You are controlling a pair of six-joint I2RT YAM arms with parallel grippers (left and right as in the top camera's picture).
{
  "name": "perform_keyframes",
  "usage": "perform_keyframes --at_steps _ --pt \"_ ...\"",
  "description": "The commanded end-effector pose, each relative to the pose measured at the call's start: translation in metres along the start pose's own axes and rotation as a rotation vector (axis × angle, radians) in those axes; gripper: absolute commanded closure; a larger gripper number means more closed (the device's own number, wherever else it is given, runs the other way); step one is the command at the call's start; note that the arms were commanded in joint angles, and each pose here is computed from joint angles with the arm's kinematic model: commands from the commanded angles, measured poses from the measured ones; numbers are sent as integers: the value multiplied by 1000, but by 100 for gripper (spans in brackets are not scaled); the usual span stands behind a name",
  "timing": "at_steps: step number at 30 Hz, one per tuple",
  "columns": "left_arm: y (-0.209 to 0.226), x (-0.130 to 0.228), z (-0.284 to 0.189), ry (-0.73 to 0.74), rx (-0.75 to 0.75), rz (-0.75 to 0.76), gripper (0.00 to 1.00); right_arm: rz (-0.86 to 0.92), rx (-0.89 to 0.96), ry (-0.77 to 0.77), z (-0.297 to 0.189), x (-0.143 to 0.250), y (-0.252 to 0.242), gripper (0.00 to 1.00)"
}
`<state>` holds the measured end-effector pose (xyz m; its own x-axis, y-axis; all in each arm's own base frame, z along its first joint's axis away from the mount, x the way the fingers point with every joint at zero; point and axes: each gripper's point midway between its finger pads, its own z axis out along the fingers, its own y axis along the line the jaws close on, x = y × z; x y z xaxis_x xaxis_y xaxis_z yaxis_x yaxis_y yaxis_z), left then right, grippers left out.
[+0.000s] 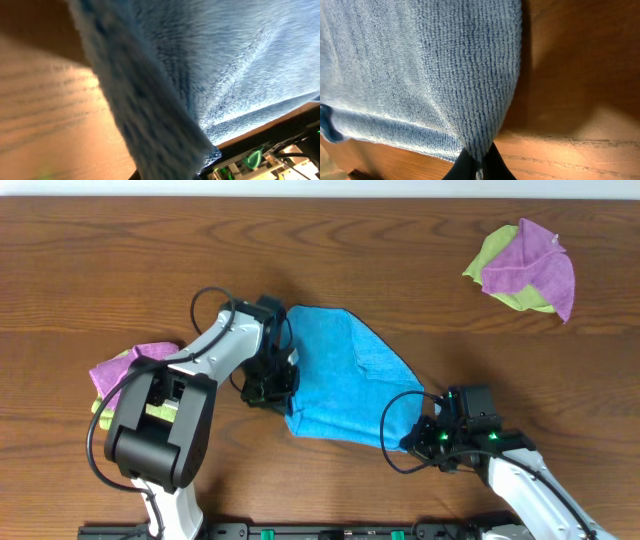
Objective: Fold the cloth
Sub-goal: 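Grasp the blue cloth corners with both grippers and lift it, then lay the blue cloth flat, right gripper pulling its right edge outward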
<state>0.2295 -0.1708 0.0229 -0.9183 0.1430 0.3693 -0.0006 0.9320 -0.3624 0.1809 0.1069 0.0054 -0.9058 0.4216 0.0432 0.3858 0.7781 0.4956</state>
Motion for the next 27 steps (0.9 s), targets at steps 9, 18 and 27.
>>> perform_keyframes --at_steps 9,18,27 --pt "28 12 5 50 -101 -9 89 -20 117 -72 -7 -14 -17 83" --pt "32 23 2 86 -125 3 76 -75 136 -80 -24 -24 -3 38" --pt "25 13 -32 -67 -162 51 75 -172 96 -97 -32 -33 15 21"
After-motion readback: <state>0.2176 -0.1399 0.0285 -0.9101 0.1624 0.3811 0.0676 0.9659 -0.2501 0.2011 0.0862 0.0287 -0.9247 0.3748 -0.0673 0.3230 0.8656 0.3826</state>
